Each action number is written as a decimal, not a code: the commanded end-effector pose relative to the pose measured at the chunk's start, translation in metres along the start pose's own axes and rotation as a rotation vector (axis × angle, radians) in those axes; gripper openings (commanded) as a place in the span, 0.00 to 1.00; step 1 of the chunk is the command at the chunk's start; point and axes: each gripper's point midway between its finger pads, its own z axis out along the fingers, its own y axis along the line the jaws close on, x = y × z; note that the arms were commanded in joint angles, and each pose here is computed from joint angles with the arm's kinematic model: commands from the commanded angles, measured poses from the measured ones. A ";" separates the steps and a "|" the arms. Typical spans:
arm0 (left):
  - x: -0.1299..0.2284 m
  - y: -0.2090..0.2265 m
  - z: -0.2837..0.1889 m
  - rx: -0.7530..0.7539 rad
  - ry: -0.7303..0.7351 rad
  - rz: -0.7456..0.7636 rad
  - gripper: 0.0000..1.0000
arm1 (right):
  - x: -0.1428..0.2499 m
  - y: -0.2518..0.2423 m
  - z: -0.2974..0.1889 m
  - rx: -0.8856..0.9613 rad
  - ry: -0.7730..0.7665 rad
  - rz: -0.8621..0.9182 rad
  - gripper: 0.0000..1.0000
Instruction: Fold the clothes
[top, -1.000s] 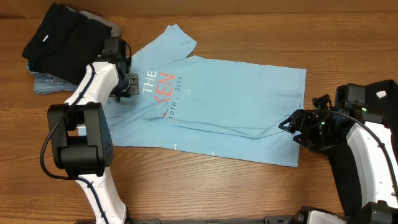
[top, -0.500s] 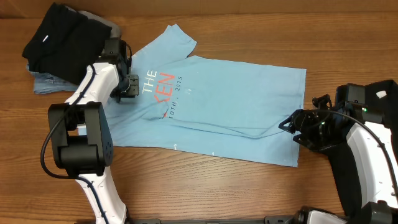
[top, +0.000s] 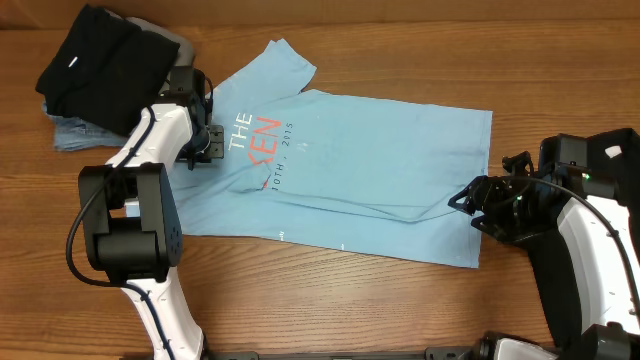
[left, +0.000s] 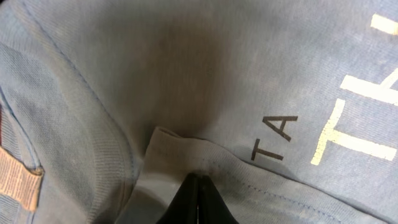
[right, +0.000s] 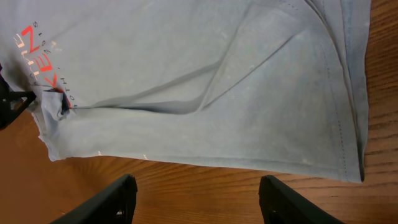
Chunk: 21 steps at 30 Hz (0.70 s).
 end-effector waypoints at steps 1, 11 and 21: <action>-0.001 0.000 -0.003 0.002 0.010 0.001 0.04 | -0.005 0.009 -0.007 -0.017 -0.028 -0.027 0.67; -0.047 0.005 -0.056 0.004 -0.106 -0.005 0.04 | -0.005 0.009 -0.007 -0.017 -0.028 -0.027 0.67; -0.023 0.021 -0.015 -0.024 -0.022 -0.027 0.35 | -0.005 0.009 -0.007 -0.017 -0.028 -0.027 0.67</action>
